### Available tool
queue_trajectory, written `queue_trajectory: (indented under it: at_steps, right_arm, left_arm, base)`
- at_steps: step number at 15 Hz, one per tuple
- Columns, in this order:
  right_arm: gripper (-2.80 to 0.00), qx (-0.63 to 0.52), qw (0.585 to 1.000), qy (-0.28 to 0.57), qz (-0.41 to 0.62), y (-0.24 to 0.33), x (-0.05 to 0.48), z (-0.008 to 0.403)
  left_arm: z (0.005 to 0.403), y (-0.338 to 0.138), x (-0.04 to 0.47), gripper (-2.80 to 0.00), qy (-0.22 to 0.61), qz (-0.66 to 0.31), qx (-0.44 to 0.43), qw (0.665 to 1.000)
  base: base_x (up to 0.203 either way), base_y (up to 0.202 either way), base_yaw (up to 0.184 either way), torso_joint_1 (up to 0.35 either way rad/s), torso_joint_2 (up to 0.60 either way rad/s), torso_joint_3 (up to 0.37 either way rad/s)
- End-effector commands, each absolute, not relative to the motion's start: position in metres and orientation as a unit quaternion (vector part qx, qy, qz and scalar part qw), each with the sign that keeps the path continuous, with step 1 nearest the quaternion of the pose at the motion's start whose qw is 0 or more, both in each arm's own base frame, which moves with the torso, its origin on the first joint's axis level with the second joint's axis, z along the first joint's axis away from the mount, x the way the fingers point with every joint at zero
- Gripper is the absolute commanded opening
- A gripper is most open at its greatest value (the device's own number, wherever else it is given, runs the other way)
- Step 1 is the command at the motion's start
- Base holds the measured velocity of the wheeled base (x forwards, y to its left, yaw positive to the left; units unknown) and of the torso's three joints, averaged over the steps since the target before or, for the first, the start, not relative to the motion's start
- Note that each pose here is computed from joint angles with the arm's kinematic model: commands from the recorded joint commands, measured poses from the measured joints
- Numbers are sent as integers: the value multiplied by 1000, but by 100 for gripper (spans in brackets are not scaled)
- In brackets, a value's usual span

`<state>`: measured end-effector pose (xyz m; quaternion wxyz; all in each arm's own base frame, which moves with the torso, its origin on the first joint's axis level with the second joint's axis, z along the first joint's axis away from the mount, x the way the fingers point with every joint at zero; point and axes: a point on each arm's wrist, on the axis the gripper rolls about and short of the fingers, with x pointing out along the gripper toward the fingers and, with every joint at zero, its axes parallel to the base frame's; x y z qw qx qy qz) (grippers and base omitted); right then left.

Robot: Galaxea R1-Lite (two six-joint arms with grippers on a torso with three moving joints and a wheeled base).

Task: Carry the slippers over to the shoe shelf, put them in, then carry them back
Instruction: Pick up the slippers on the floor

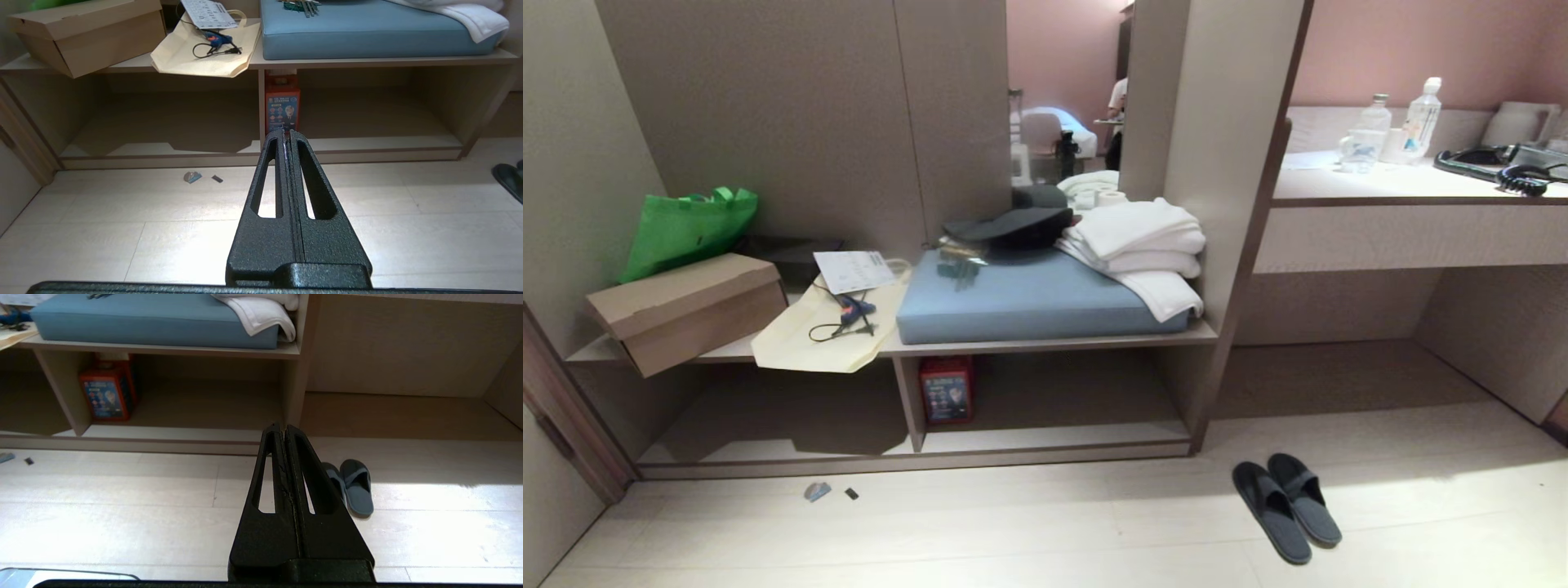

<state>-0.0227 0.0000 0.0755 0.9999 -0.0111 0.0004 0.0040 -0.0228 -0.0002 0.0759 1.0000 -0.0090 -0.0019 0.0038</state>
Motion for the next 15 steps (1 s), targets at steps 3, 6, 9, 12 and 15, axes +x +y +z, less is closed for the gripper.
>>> queue_trajectory:
  at_steps: [3,6,9,12,15]
  right_arm:
    - [-280,-12,1000,1,5,0,-23,76]
    - [-280,-12,1000,1,5,0,-23,76]
    - [-280,-12,1000,1,5,0,-23,76]
    - [-280,-12,1000,1,5,0,-23,76]
    - [-280,-12,1000,1,5,0,-23,76]
  left_arm:
    - [76,0,-23,-280,-2,5,-9,1000]
    - [76,0,-23,-280,-2,4,-9,1000]
    - [76,0,-23,-280,-2,5,-9,1000]
    - [76,0,-23,-280,-2,4,-8,1000]
    - [76,0,-23,-280,-2,5,-8,1000]
  base:
    - [199,0,0,5,1,1]
    - [192,0,0,4,3,7]
    - [192,0,-1,-1,0,1]
    - [86,0,0,5,3,2]
    - [0,0,0,0,0,0]
